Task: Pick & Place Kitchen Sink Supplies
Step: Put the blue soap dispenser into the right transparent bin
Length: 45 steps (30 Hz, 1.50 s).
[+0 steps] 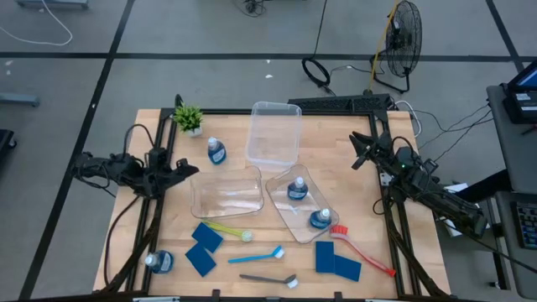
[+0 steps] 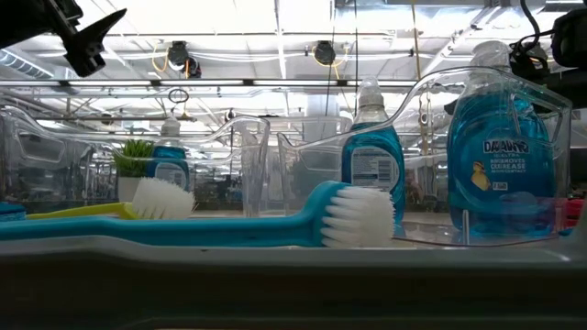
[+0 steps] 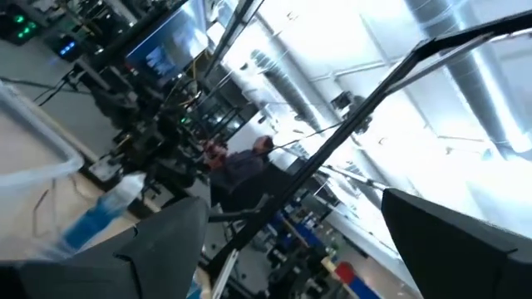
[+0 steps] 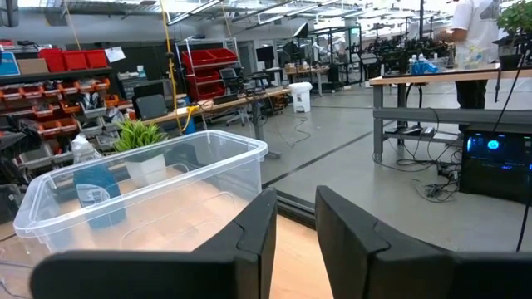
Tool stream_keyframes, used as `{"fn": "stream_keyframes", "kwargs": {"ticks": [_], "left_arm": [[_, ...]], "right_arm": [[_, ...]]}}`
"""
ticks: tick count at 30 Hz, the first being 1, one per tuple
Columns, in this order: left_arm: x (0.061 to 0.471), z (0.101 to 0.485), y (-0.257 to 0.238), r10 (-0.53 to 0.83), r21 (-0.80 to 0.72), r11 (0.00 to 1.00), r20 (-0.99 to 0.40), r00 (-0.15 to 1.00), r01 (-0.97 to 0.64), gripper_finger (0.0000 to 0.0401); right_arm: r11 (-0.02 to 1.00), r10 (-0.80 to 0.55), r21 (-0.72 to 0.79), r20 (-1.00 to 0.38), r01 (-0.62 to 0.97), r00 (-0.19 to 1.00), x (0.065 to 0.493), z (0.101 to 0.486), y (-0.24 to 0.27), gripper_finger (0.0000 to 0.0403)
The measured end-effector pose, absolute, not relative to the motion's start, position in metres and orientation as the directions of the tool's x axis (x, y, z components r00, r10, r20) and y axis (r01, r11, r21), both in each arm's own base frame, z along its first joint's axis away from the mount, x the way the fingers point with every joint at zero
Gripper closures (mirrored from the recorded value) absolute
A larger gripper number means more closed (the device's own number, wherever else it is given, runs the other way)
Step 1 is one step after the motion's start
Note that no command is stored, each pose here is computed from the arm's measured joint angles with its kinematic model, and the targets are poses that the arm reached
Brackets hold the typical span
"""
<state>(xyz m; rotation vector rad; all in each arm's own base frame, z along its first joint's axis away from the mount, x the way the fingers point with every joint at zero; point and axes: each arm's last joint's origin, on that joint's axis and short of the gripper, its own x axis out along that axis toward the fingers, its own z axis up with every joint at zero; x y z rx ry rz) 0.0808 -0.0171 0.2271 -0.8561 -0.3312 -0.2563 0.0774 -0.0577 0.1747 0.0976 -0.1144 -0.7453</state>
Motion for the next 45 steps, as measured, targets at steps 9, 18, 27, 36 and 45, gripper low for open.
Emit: {"fn": "stream_keyframes", "kwargs": {"ticks": [9,18,27,36,45], "left_arm": [[0.082,0.224,-0.016,-0.053,-0.640,0.714,0.354,0.934,0.283,0.0040],[0.084,0.219,-0.017,-0.066,-0.216,0.967,0.301,0.951,0.135,0.0040],[0.084,0.219,-0.013,0.079,-0.290,0.957,0.292,0.953,0.010,0.0040],[0.084,0.218,-0.009,0.199,-0.239,0.962,0.270,0.942,-0.135,0.0040],[0.081,0.215,-0.001,0.505,-0.335,0.841,0.205,0.838,-0.425,0.0040]], "right_arm": [[0.731,-0.681,0.129,0.069,0.670,0.729,0.077,0.175,-0.058,0.0330],[0.731,-0.681,0.129,0.069,0.670,0.729,0.077,0.175,-0.058,0.0330],[0.731,-0.681,0.129,0.069,0.670,0.729,0.077,0.175,-0.058,0.0330],[0.731,-0.681,0.129,0.069,0.670,0.729,0.077,0.175,-0.058,0.0330],[0.731,-0.681,0.129,0.069,0.670,0.729,0.077,0.175,-0.058,0.0330]]}}
